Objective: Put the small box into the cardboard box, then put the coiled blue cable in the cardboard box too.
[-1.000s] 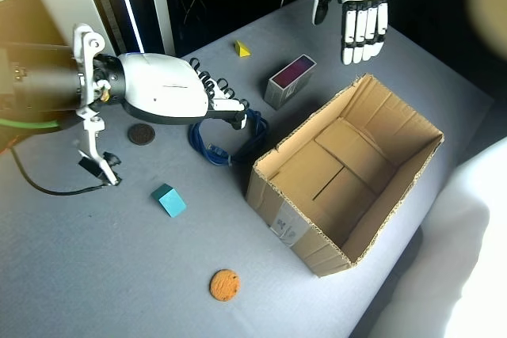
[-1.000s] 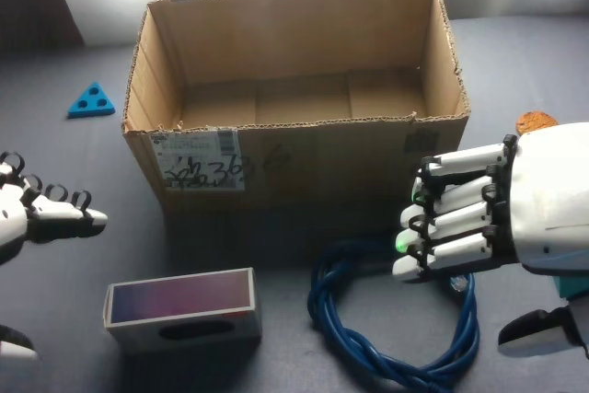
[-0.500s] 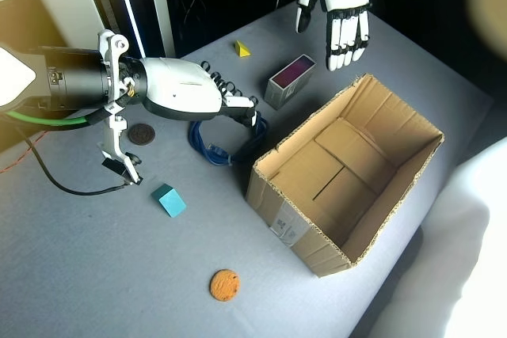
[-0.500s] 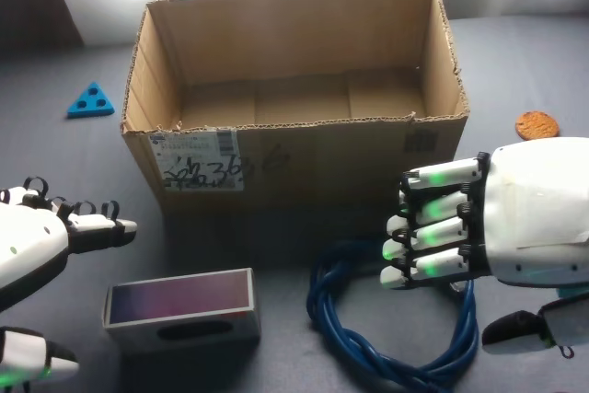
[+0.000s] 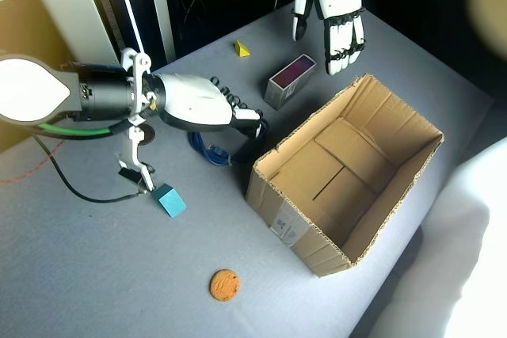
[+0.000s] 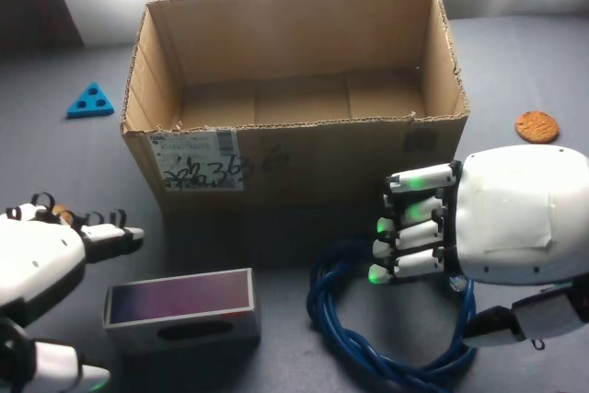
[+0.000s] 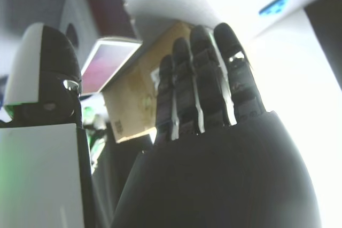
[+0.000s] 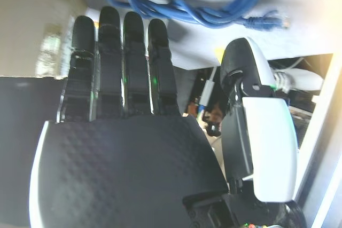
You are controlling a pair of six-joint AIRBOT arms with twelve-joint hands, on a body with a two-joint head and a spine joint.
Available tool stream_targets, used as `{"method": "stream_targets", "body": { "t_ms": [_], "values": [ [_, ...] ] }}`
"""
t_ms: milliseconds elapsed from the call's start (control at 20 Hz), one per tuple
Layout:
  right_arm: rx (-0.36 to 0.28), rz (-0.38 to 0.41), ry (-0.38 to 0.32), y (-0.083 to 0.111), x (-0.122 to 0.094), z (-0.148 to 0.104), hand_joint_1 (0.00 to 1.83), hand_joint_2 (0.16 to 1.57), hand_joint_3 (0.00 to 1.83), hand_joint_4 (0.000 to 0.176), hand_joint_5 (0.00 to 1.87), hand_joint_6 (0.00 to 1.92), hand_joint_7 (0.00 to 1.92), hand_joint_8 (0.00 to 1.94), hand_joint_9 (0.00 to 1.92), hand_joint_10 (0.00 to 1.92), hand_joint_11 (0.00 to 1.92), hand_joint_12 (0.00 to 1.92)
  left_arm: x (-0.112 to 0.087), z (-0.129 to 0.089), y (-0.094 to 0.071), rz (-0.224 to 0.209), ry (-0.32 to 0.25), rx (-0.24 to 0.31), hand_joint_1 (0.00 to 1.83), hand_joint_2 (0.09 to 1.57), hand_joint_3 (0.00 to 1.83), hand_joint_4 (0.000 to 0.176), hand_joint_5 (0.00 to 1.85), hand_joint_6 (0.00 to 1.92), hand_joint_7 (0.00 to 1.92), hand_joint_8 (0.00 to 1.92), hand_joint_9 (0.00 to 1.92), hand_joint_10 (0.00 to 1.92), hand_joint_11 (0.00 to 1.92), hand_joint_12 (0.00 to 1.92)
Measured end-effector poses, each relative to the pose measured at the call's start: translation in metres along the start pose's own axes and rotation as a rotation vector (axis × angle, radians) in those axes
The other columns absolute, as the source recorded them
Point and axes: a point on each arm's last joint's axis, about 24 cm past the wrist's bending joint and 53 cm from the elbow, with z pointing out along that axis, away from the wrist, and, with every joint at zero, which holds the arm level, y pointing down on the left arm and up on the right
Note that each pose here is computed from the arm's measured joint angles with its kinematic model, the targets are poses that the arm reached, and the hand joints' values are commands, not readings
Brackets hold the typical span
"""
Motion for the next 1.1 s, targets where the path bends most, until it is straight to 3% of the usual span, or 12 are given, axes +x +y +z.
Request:
{"method": "stream_targets", "body": {
  "t_ms": [150, 450, 600, 800, 1100],
  "values": [
    [-0.013, -0.045, 0.018, 0.004, 0.008, 0.005, 0.35, 1.23, 0.0, 0.0, 0.44, 0.0, 0.46, 0.01, 0.46, 0.01, 0.02, 1.06, 0.011, 0.002, -0.003, -0.031, 0.006, -0.004, 1.04, 0.99, 0.0, 0.0, 0.25, 0.0, 0.34, 0.0, 0.35, 0.0, 0.0, 0.72],
    [-0.008, -0.059, 0.015, 0.001, 0.008, 0.006, 0.36, 1.22, 0.0, 0.0, 0.44, 0.0, 0.45, 0.0, 0.46, 0.0, 0.03, 1.07, 0.023, 0.005, -0.008, -0.047, 0.009, -0.006, 1.05, 0.94, 0.0, 0.0, 0.3, 0.01, 0.39, 0.01, 0.37, 0.01, 0.0, 0.72],
    [-0.011, -0.069, 0.001, 0.0, 0.001, 0.001, 0.4, 1.21, 0.0, 0.0, 0.48, 0.0, 0.5, 0.01, 0.51, 0.01, 0.08, 1.03, 0.029, 0.007, -0.01, -0.062, 0.01, -0.007, 1.01, 0.99, 0.0, 0.0, 0.28, 0.0, 0.38, 0.0, 0.36, 0.0, 0.0, 0.7],
    [-0.015, -0.006, -0.046, -0.004, -0.018, -0.012, 0.39, 1.21, 0.0, 0.0, 0.48, 0.01, 0.5, 0.01, 0.5, 0.01, 0.09, 1.01, 0.032, 0.009, -0.011, -0.078, -0.006, -0.011, 1.02, 0.98, 0.0, 0.0, 0.27, 0.0, 0.37, 0.0, 0.35, 0.0, 0.0, 0.66],
    [-0.088, 0.111, -0.1, 0.003, -0.039, -0.025, 0.4, 1.2, 0.0, 0.0, 0.48, 0.01, 0.51, 0.01, 0.51, 0.01, 0.09, 1.01, 0.046, 0.014, -0.015, -0.098, 0.012, -0.007, 1.01, 0.97, 0.0, 0.0, 0.29, 0.0, 0.39, 0.0, 0.36, 0.01, 0.0, 0.71]
  ]
}}
